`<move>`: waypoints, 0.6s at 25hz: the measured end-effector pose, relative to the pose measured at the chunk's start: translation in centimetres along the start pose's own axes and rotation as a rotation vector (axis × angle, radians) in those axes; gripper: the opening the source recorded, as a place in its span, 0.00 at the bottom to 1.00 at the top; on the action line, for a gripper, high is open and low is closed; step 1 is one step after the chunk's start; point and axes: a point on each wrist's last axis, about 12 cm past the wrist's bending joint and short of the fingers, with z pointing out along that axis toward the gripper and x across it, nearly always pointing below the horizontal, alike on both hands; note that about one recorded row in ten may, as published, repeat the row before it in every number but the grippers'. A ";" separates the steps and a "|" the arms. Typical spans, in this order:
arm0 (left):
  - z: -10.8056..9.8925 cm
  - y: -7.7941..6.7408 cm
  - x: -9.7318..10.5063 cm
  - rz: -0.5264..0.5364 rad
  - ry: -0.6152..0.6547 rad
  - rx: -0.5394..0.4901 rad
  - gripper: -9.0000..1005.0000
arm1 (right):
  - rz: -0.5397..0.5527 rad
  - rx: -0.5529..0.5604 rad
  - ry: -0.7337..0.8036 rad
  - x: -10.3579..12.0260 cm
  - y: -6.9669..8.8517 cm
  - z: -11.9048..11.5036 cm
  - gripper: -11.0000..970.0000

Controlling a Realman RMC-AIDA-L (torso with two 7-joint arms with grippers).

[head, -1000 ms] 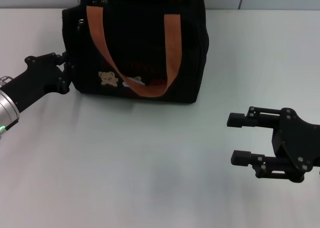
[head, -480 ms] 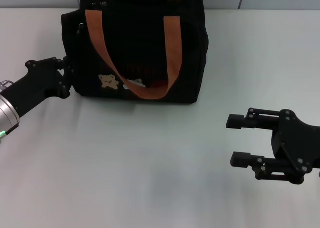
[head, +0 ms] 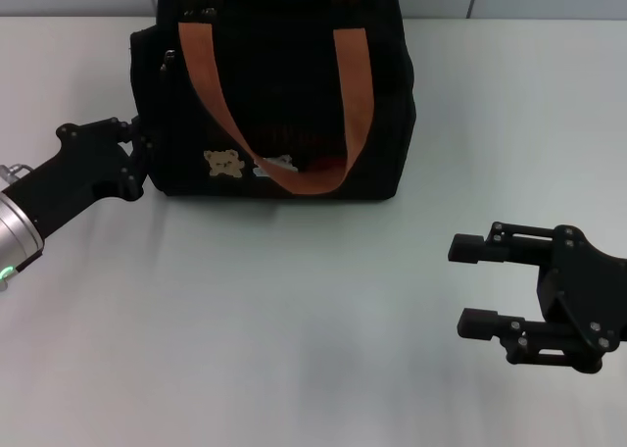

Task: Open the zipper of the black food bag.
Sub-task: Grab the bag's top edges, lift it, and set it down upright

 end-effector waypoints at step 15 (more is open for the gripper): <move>-0.2 -0.2 -0.4 -0.002 -0.036 0.031 0.11 | -0.013 0.002 -0.007 0.1 -0.1 0.2 0.70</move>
